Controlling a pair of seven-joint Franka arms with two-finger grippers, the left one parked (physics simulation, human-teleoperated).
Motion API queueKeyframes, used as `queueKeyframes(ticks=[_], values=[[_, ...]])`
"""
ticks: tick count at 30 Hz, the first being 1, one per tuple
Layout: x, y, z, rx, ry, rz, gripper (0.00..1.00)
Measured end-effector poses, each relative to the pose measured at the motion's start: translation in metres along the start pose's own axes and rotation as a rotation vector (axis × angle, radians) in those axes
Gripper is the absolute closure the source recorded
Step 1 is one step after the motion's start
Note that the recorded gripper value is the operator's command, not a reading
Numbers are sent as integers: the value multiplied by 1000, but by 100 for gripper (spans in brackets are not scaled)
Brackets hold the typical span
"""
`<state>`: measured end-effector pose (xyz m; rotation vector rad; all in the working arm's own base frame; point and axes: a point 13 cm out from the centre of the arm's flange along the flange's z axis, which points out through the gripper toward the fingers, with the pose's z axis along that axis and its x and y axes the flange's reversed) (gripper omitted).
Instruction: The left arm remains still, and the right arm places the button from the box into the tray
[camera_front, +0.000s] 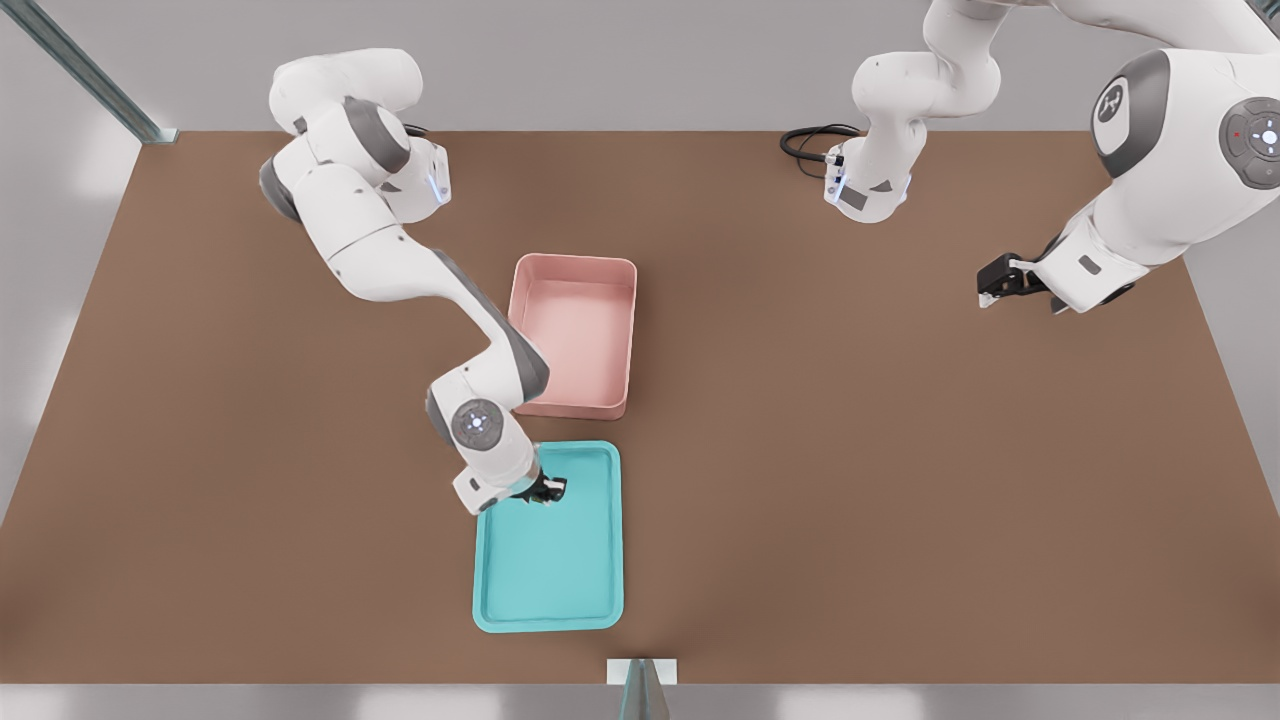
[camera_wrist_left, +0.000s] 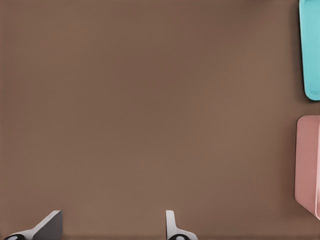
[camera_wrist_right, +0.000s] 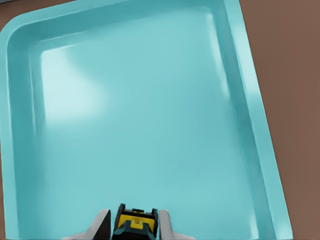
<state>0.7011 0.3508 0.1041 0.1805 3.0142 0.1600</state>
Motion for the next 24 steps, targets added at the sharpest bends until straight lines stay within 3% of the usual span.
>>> queueKeyframes(ticks=[5,8,11,14,18,24], values=[[5,11,13,-16,-22,-44,0],[-10,16,-25,-35,-62,-50,0],[-28,-17,-147,7,-143,-63,0],[-40,-97,-313,69,-217,29,0],[-17,-182,-398,112,-152,110,0],[17,-204,-408,135,-26,31,0]])
